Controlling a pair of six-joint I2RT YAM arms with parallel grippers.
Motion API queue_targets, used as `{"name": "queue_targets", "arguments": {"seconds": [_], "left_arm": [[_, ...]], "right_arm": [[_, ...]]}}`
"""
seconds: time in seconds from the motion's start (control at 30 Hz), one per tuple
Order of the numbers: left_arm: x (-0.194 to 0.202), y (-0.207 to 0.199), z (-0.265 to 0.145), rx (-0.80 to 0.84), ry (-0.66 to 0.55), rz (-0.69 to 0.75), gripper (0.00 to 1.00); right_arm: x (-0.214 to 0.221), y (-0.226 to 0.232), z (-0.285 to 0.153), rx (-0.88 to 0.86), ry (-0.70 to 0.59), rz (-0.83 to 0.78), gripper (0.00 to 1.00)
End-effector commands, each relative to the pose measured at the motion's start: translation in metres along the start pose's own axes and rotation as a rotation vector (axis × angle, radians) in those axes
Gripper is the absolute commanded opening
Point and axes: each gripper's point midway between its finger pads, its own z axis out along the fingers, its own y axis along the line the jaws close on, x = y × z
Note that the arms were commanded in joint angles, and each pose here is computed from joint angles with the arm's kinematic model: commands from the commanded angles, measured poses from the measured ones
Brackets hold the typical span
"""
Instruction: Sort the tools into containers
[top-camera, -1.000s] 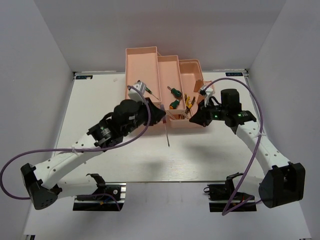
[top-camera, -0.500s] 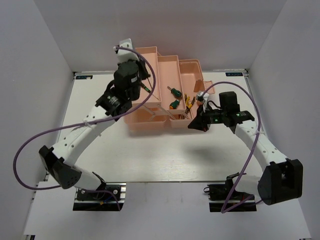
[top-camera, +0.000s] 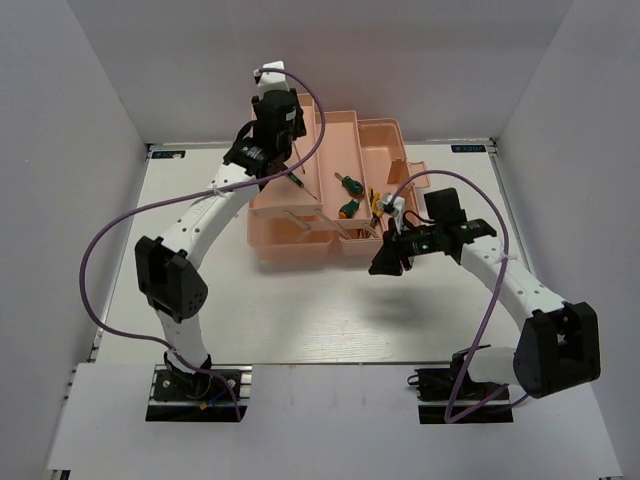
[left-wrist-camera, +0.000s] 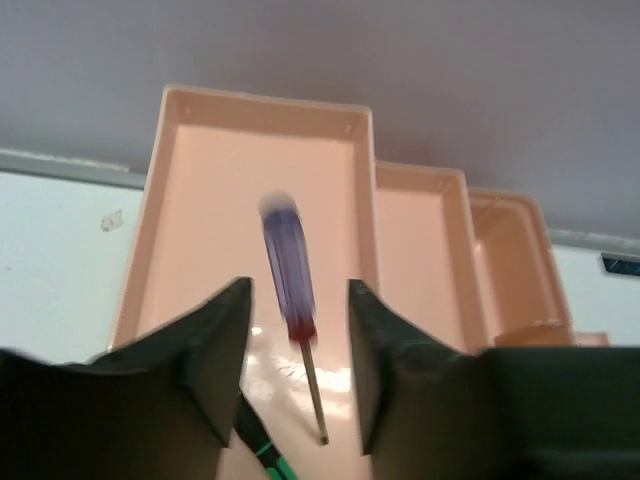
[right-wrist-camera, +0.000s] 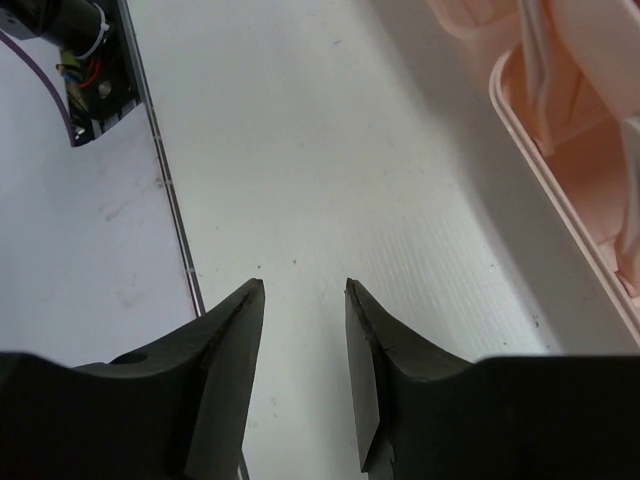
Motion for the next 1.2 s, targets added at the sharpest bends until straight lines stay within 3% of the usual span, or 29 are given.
{"name": "queue_targets", "arguments": {"seconds": [0.0, 0.03, 0.1, 0.17, 0.3, 0.37, 0.4, 0.47, 0.57, 0.6, 0.63, 0.73, 1.03, 1.17], "left_arm": [[-0.01, 0.001, -0.005, 0.045, 0.019, -0.034, 0.56], [-0.009, 0.007, -0.003, 0.034, 0.026, -0.03, 0.64], [-0.009, 0.008, -0.001, 0.047, 0.031, -0.032, 0.69], [-0.005, 0.007, -0.002, 0.055, 0.047, -0.026, 0.71], [-0.028, 0.012, -0.023, 0.088, 0.029, -0.031, 0.74], [-0.049, 0.025, -0.056, 0.096, 0.001, -0.045, 0.74], [-0.025, 0.039, -0.063, 0.062, 0.044, -0.04, 0.74], [-0.019, 0.068, -0.09, -0.007, 0.026, -0.087, 0.81], [0.014, 0.117, -0.147, -0.065, 0.023, -0.191, 0.84], [0.048, 0.133, -0.156, -0.107, 0.078, -0.188, 0.84], [0.044, 0.146, -0.177, -0.125, 0.05, -0.282, 0.84], [0.115, 0.181, -0.211, -0.218, 0.195, -0.324, 0.84], [0.241, 0.193, -0.242, -0.265, 0.488, -0.467, 0.86], [0.254, 0.189, -0.241, -0.255, 0.503, -0.512, 0.86]], "right_arm": [[-0.012, 0.003, 0.004, -0.009, -0.003, -0.059, 0.45], [-0.01, 0.003, 0.009, -0.002, 0.011, -0.062, 0.45], [-0.012, 0.0, 0.02, 0.024, 0.033, -0.103, 0.45], [-0.019, 0.001, 0.034, 0.03, 0.054, -0.17, 0.45], [-0.048, -0.003, 0.054, 0.065, 0.06, -0.335, 0.54], [-0.053, -0.006, 0.063, 0.075, 0.077, -0.435, 0.59], [-0.062, -0.004, 0.069, 0.067, 0.083, -0.477, 0.62], [-0.068, 0.001, 0.076, 0.028, 0.095, -0.617, 0.64], [-0.083, 0.006, 0.087, -0.004, 0.121, -0.735, 0.68], [-0.082, 0.002, 0.093, -0.009, 0.135, -0.747, 0.68], [-0.085, 0.009, 0.099, -0.025, 0.137, -0.784, 0.69], [-0.086, 0.006, 0.116, 0.006, 0.177, -0.843, 0.69], [-0.096, 0.012, 0.165, 0.058, 0.238, -0.933, 0.7], [-0.106, 0.006, 0.18, 0.143, 0.236, -0.937, 0.69]]}}
